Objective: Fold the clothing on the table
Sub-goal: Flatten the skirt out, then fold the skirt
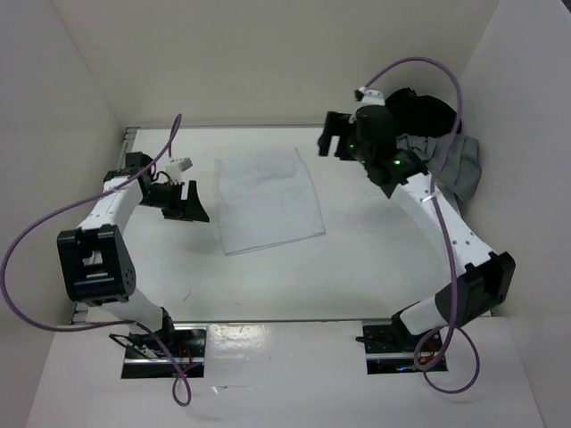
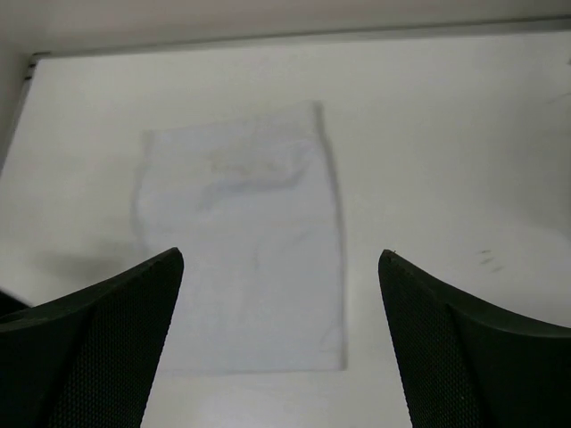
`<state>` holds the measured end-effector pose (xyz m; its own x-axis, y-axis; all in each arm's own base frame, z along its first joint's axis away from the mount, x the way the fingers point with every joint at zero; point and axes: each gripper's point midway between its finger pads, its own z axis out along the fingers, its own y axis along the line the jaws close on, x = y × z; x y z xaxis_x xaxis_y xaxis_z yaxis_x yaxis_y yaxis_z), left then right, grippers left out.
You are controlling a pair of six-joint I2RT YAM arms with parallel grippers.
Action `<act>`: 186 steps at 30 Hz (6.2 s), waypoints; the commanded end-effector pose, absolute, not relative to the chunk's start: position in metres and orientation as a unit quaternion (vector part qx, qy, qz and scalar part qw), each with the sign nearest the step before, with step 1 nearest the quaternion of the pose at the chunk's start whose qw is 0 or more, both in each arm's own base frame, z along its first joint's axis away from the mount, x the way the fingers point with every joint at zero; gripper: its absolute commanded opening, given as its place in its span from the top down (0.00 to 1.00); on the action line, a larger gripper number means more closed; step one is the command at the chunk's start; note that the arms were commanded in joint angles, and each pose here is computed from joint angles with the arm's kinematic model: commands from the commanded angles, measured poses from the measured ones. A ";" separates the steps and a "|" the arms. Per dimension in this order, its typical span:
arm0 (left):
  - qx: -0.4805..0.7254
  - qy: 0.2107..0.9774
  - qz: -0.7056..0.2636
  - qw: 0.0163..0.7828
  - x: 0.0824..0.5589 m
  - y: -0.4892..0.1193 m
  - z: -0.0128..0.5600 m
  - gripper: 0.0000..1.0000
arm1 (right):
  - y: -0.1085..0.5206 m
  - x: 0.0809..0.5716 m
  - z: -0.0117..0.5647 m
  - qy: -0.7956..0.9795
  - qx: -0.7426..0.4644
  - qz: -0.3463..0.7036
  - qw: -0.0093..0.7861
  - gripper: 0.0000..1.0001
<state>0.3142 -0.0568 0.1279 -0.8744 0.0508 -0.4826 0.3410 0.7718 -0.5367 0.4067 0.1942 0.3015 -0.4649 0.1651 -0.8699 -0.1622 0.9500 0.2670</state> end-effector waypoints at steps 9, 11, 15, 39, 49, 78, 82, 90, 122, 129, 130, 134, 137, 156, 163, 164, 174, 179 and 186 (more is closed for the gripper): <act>0.116 0.918 -0.372 0.080 0.296 -0.105 0.067 0.49 | 0.133 0.401 0.206 0.887 -0.064 0.098 0.447 0.13; 0.116 0.924 -0.353 0.095 0.299 -0.104 0.067 0.49 | 0.131 0.401 0.206 0.887 -0.062 0.100 0.447 0.13; 0.103 0.930 -0.333 0.117 0.299 -0.100 0.072 0.52 | 0.137 0.403 0.200 0.889 -0.073 0.111 0.437 0.12; 0.079 0.942 -0.251 0.207 0.292 -0.091 0.098 0.48 | 0.130 0.370 0.222 0.866 -0.091 0.122 0.476 0.08; 0.043 0.948 -0.244 0.201 0.363 -0.079 0.083 0.47 | 0.129 0.385 0.216 0.864 -0.093 0.106 0.483 0.06; 0.018 0.928 -0.227 0.295 0.553 -0.045 0.059 0.47 | 0.188 0.484 0.139 0.899 -0.154 0.131 0.388 0.06; 0.021 0.928 -0.224 0.297 0.560 -0.049 0.060 0.47 | 0.189 0.481 0.140 0.898 -0.155 0.135 0.388 0.06; 0.024 0.929 -0.229 0.289 0.565 -0.059 0.050 0.48 | 0.189 0.477 0.148 0.894 -0.157 0.140 0.395 0.06; 0.024 0.938 -0.244 0.246 0.561 -0.078 0.024 0.96 | 0.190 0.465 0.158 0.886 -0.163 0.155 0.406 0.06; 0.137 0.942 -0.214 0.219 0.506 -0.110 0.022 1.00 | 0.186 0.460 0.170 0.882 -0.161 0.152 0.416 0.06; 0.156 0.939 -0.206 0.227 0.500 -0.114 0.034 1.00 | 0.186 0.460 0.170 0.882 -0.161 0.152 0.416 0.06; 0.239 0.929 -0.182 0.214 0.459 -0.139 0.030 1.00 | 0.185 0.457 0.177 0.879 -0.161 0.153 0.421 0.06; 0.286 0.921 -0.172 0.201 0.430 -0.151 0.026 1.00 | 0.189 0.453 0.179 0.878 -0.165 0.155 0.421 0.06; 0.401 0.896 -0.134 0.137 0.321 -0.151 0.015 1.00 | 0.197 0.448 0.168 0.885 -0.179 0.164 0.398 0.06; 0.326 0.918 -0.137 0.180 0.346 -0.140 0.031 1.00 | 0.226 0.476 0.137 0.886 -0.236 0.125 0.379 0.08; 0.316 0.922 -0.128 0.184 0.349 -0.138 0.031 1.00 | 0.228 0.482 0.122 0.889 -0.242 0.121 0.370 0.08; 0.233 0.945 -0.077 0.215 0.376 -0.094 0.036 1.00 | 0.270 0.526 0.103 0.857 -0.328 0.165 0.363 0.15; 0.223 0.946 -0.074 0.223 0.391 -0.088 0.035 1.00 | 0.285 0.535 0.096 0.842 -0.358 0.189 0.357 0.22; 0.213 0.949 -0.092 0.214 0.401 -0.096 0.027 1.00 | 0.295 0.540 0.078 0.845 -0.367 0.208 0.329 0.30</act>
<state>0.3891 -0.0899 0.0232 -0.8172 0.3904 -0.4240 0.4567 0.8874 -0.0631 0.5439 0.2910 0.0751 -0.5183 -0.4667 -0.7166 -0.7302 0.6777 0.0868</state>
